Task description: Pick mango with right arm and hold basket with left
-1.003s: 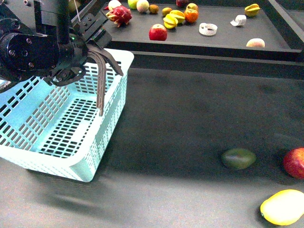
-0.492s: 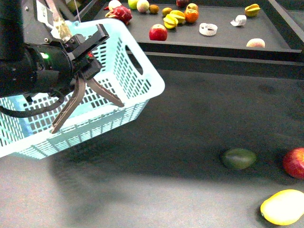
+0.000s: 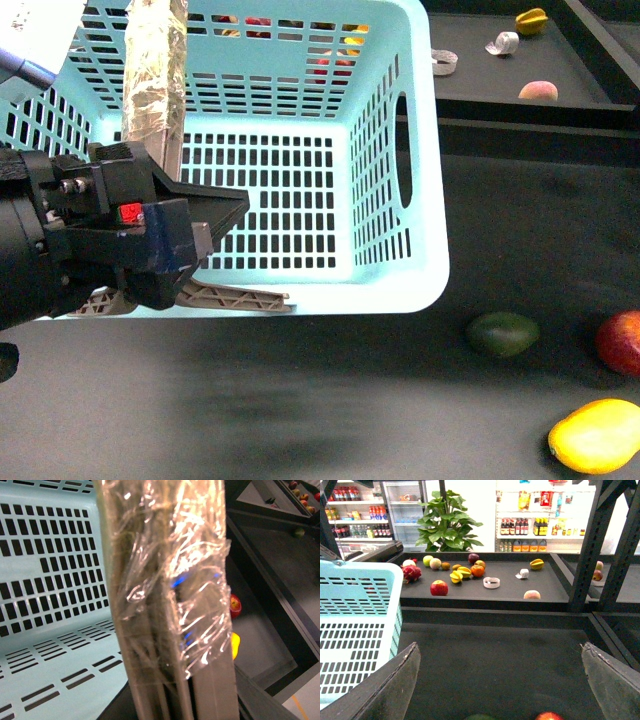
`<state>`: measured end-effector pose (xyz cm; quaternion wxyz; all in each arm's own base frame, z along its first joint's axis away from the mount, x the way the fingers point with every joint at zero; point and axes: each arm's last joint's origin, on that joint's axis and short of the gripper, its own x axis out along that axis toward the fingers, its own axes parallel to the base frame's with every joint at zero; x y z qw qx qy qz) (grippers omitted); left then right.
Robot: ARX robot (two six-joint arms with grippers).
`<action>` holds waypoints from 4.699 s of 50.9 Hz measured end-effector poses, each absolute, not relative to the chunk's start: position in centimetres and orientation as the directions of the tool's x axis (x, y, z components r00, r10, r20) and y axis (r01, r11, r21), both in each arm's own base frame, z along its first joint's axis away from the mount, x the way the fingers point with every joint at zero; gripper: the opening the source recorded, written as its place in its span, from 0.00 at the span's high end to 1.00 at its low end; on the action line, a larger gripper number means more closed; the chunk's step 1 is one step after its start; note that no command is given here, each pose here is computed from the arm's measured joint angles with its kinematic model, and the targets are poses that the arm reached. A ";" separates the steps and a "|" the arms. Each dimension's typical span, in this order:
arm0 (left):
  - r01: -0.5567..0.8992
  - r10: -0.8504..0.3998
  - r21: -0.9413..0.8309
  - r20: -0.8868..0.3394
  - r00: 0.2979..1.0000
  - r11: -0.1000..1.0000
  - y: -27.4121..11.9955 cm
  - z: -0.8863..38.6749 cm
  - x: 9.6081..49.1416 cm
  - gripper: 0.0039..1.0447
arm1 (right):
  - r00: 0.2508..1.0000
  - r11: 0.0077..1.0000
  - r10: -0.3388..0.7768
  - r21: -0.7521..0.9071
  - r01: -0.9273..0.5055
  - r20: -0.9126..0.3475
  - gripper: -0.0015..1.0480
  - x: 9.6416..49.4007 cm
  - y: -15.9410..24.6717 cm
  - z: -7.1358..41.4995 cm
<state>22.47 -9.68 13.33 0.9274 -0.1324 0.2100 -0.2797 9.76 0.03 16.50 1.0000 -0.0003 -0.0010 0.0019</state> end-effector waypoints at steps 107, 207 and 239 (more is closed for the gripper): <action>0.460 -0.568 -0.359 -0.303 0.766 0.812 -9.7 13.5 21.1 0.79 | 0.249 0.504 0.043 -0.195 -0.842 -0.968 0.08 27.7 -7.8 -9.2; 0.460 -0.567 -0.359 -0.303 0.766 0.812 -9.7 13.5 21.0 0.79 | 0.754 0.786 0.609 0.060 -0.615 -0.246 0.43 34.1 15.0 17.6; 0.455 -0.570 -0.369 -0.315 0.759 0.810 -9.7 13.2 20.8 0.79 | 0.959 0.973 0.233 0.031 -0.231 -0.163 0.08 31.1 11.9 20.6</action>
